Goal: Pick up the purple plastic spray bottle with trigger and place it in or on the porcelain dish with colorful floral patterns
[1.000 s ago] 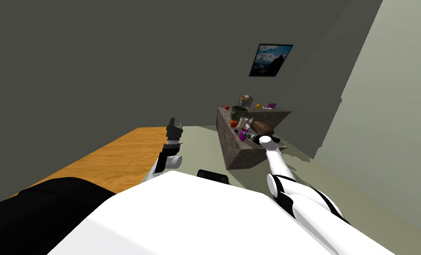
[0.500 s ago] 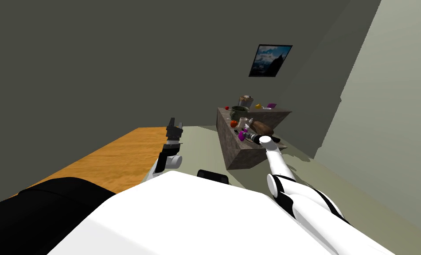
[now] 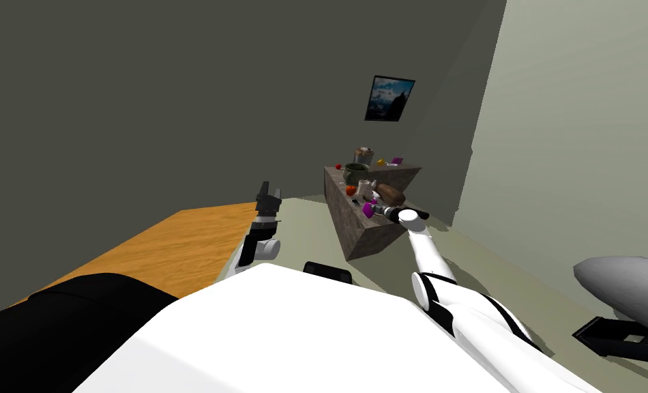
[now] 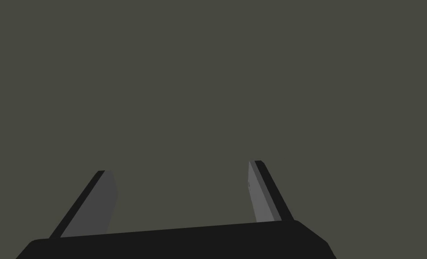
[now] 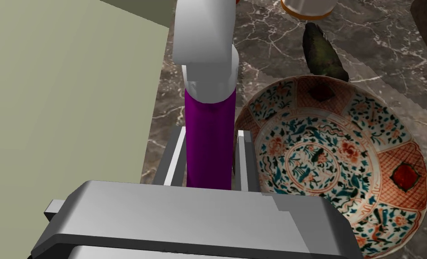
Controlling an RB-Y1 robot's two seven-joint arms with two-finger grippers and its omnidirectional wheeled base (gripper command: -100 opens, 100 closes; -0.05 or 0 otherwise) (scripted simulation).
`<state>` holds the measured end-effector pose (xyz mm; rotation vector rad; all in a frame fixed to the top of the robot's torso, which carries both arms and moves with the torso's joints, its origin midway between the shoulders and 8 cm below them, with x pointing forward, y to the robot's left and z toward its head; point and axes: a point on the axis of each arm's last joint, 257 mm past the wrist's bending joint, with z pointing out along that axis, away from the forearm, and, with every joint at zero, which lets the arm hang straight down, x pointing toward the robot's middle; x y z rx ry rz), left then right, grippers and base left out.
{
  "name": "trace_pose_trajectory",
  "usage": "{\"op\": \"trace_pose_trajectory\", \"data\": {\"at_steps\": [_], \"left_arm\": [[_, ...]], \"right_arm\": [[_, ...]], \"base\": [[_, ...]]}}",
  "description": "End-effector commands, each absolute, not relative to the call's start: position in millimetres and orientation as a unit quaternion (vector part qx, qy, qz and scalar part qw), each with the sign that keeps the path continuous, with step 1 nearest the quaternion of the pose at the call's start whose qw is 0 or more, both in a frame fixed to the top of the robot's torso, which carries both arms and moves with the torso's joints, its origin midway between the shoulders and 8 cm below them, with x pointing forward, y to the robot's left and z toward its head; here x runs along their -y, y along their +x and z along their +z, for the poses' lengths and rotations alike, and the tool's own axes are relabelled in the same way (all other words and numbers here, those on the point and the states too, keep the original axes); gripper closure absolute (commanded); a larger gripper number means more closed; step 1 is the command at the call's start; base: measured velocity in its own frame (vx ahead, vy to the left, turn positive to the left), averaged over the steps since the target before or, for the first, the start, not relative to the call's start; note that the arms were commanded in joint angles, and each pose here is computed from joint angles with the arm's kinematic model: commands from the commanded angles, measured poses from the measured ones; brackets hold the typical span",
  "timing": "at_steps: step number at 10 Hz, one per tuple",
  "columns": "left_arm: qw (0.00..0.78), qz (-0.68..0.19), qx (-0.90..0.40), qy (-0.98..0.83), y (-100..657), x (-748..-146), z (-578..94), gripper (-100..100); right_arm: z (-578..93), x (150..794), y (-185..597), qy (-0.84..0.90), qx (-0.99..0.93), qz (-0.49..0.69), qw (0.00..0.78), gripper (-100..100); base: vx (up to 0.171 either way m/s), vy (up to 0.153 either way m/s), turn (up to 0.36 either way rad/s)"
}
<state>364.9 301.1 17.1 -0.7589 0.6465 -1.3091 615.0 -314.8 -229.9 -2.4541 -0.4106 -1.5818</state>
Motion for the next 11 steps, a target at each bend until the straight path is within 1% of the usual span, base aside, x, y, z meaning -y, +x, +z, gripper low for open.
{"op": "trace_pose_trajectory", "data": {"at_steps": [1,3,4,5,8,11], "left_arm": [[0.680,-0.583,-0.288,-0.338,365,-301,17,0],[0.680,-0.583,-0.288,-0.338,365,-301,17,0],[0.680,-0.583,-0.288,-0.338,365,-301,17,0],[0.680,-0.583,-0.288,-0.338,365,-301,17,0],[0.680,-0.583,-0.288,-0.338,365,-301,17,0],[0.680,-0.583,-0.288,-0.338,365,-301,17,0]], "right_arm": [[-229,305,612,-0.827,0.148,-0.533,0.101,100],[-229,304,611,-0.827,0.151,-0.532,0.102,100],[-229,303,611,-0.827,0.152,-0.532,0.103,0],[-210,297,619,-0.817,0.145,-0.548,0.107,100],[-179,290,630,-0.802,0.137,-0.571,0.113,100],[-131,283,643,-0.778,0.124,-0.603,0.123,100]], "base": [[0.056,0.055,-0.095],[0.023,0.021,-0.026],[0.000,0.000,0.000],[-0.088,-0.037,0.046],[-0.175,-0.088,0.040],[-0.171,-0.107,0.033]]}}
